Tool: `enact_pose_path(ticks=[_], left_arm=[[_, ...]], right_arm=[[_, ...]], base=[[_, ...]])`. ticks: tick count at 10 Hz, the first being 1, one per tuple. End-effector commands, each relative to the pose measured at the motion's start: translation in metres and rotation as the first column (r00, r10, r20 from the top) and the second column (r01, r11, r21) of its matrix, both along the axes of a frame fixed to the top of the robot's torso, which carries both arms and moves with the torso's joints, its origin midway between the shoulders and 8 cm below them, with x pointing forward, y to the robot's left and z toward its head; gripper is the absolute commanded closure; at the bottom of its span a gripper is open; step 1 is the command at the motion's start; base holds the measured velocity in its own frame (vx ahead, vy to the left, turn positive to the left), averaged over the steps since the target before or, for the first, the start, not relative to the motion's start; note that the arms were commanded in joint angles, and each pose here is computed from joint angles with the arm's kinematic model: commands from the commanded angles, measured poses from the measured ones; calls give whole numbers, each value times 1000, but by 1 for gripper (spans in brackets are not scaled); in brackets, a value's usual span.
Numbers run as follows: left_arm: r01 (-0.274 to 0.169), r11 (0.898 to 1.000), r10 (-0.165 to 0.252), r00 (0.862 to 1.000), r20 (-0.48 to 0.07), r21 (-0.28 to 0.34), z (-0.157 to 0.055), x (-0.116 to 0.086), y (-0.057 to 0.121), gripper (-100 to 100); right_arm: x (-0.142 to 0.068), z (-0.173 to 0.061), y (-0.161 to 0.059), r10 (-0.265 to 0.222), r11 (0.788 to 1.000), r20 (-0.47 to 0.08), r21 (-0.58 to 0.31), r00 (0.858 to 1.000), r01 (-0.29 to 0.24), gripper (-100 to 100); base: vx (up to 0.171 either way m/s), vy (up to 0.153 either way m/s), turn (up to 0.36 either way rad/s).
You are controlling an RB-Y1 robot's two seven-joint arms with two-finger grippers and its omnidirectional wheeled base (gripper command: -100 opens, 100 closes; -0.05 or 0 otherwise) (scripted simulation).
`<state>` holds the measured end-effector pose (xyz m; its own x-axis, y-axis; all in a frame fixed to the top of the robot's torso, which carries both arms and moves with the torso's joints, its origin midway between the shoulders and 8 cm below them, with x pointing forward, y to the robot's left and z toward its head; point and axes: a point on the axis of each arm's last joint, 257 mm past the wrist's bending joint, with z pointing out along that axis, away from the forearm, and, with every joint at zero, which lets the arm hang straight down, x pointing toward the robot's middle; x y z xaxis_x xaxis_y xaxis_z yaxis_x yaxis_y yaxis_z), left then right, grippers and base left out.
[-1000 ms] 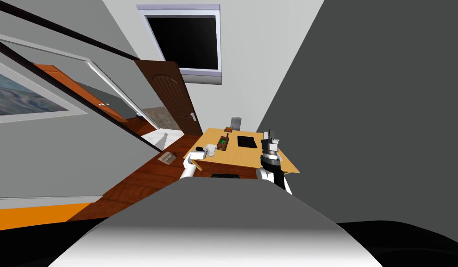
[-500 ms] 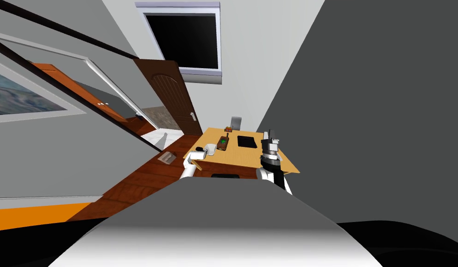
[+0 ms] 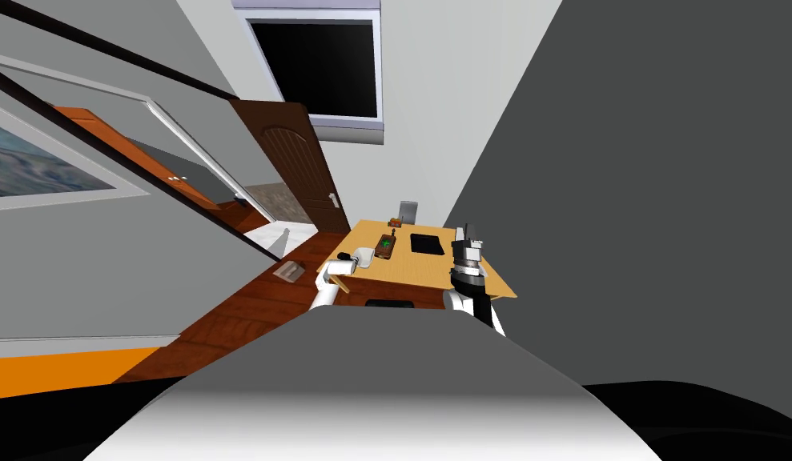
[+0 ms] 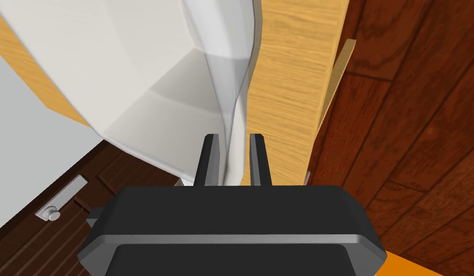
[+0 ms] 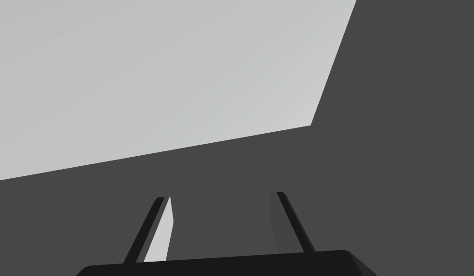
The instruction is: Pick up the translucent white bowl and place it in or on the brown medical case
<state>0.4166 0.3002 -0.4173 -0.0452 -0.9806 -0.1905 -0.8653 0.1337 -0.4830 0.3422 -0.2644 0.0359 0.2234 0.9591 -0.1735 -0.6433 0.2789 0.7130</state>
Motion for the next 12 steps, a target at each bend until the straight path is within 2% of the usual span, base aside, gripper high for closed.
enact_pose_path(ticks=[1,5,6,11,12], left_arm=[[2,1000,-3,999,44,18,21,22,5,100],[-10,999,6,996,90,47,51,58,13,100],[-9,999,5,996,93,47,53,60,12,100],[-47,996,36,989,142,79,99,109,21,100],[-43,996,30,987,157,79,107,115,18,100]], right_arm=[[0,0,0,0,1000,0,0,1000,0,0],[0,0,0,0,1000,0,0,1000,0,0],[0,0,0,0,1000,0,0,1000,0,0],[0,0,0,0,1000,0,0,1000,0,0],[0,0,0,0,1000,0,0,1000,0,0]], base=[[-53,-8,16],[-95,-14,-8],[-64,-15,-5],[-106,-32,-24],[-82,-14,-8]])
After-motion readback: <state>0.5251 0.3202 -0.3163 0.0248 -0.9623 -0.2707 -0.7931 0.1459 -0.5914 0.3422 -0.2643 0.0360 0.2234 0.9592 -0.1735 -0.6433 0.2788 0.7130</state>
